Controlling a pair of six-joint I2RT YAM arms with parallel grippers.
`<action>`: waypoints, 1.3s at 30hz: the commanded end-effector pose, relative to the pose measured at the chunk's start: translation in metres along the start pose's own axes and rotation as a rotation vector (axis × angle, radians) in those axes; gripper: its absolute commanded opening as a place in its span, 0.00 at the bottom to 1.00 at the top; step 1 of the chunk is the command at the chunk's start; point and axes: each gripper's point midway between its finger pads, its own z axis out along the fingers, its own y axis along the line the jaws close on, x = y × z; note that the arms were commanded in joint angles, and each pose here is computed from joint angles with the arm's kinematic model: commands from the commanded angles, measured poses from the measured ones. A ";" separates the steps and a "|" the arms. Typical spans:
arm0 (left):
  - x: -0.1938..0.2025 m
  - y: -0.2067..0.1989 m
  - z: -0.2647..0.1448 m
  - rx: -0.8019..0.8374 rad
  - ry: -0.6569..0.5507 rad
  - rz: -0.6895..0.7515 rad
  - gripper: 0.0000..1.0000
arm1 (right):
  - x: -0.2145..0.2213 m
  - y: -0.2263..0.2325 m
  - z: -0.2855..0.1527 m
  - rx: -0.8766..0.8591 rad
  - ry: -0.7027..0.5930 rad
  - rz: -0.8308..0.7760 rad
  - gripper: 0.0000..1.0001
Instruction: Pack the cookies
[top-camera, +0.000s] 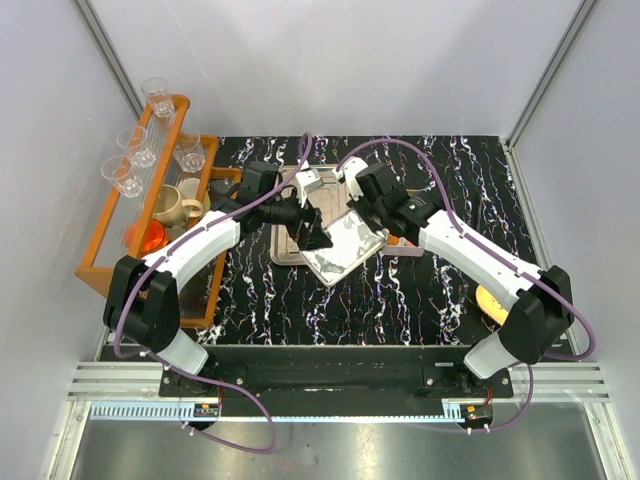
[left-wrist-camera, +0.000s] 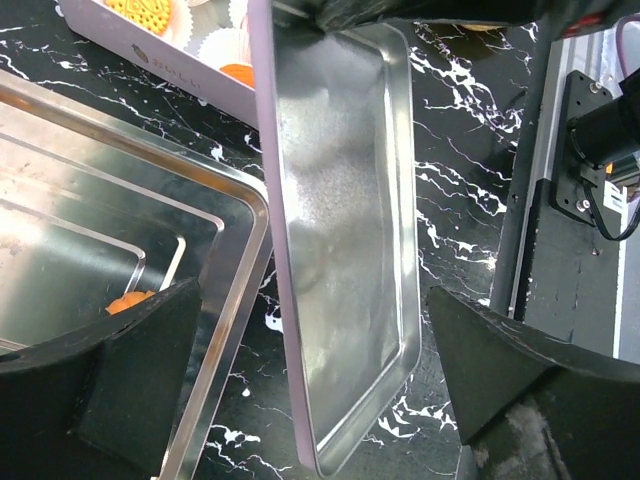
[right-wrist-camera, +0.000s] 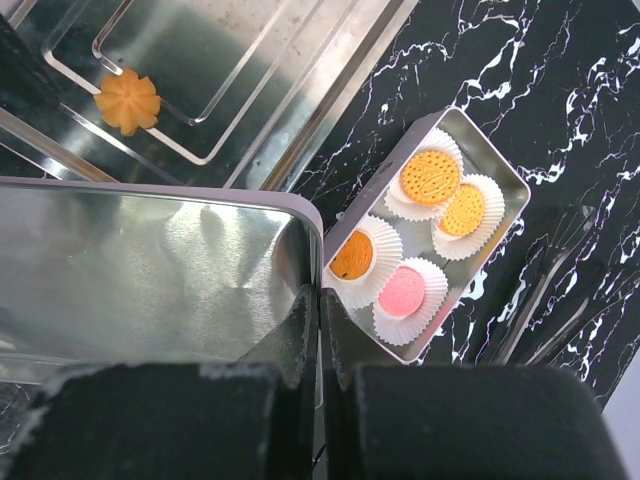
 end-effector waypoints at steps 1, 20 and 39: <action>-0.025 0.012 0.004 -0.036 -0.046 0.064 0.98 | -0.042 -0.009 -0.032 0.003 -0.159 0.068 0.00; -0.026 0.001 0.015 0.059 -0.030 0.029 0.00 | -0.044 -0.002 -0.052 -0.059 -0.223 0.091 0.31; -0.118 0.023 -0.052 -0.521 -0.053 0.680 0.00 | -0.078 -0.118 -0.133 -0.018 -0.423 0.440 0.67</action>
